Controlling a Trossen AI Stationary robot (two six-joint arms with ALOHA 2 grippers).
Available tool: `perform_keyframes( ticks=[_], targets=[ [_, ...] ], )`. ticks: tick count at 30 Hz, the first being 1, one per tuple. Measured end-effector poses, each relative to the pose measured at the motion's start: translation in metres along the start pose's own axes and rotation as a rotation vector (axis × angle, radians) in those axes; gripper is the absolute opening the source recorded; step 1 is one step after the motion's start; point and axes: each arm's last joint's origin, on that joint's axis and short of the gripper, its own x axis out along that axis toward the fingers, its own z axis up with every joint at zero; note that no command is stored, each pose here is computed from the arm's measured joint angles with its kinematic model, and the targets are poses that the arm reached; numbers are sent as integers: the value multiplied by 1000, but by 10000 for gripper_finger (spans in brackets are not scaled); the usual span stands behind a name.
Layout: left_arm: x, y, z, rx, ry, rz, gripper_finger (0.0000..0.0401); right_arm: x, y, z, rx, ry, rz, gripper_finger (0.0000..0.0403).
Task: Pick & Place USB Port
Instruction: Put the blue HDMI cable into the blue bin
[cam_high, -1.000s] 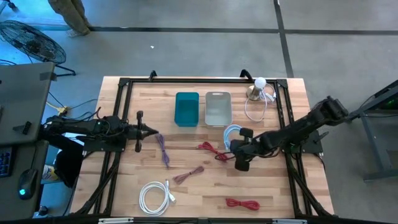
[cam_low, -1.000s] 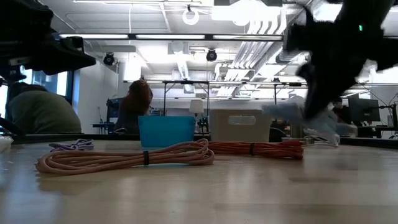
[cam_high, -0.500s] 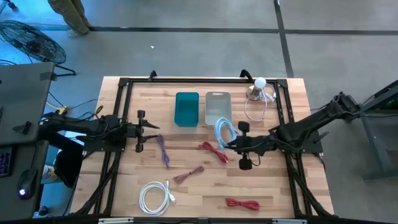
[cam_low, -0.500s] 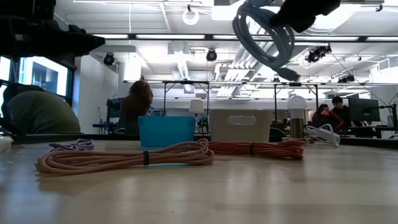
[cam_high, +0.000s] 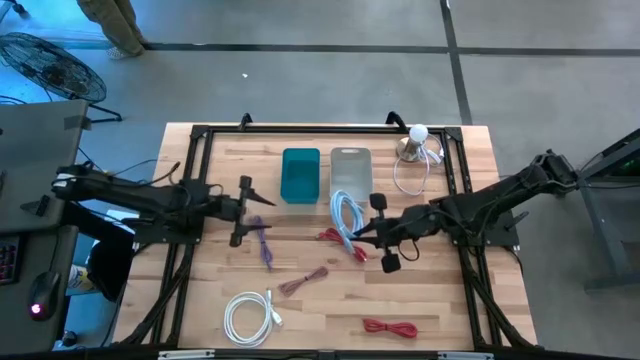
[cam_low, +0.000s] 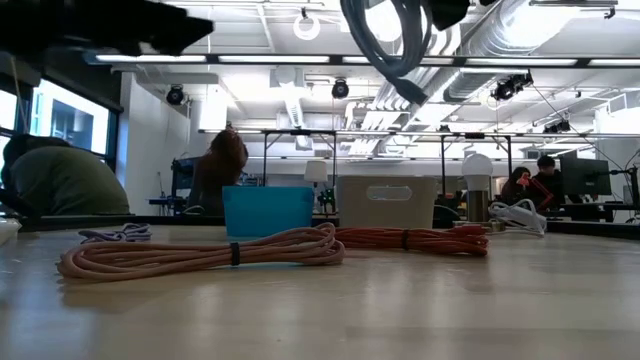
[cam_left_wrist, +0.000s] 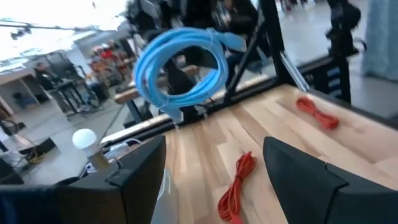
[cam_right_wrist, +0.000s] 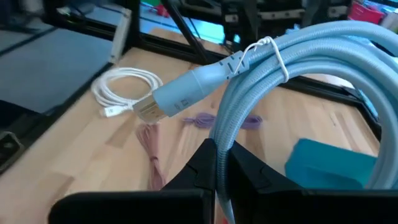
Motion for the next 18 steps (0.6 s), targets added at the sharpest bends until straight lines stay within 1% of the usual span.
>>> perform_keyframes(
  ticks=[2,9,11,15,18],
  targets=[
    [13,3,6,19,26,-13,266,0,0,2,-13,-22,36,10],
    [52,9,21,94,109,-87,266,-1,5,6,-17,-84,240,10],
    [61,10,23,116,125,-107,266,-1,6,6,-16,-92,266,10],
    [73,11,26,168,130,-126,266,-1,6,6,-13,-93,278,10],
    [80,11,27,171,134,-147,266,1,6,7,-10,-109,327,10]
  ],
)
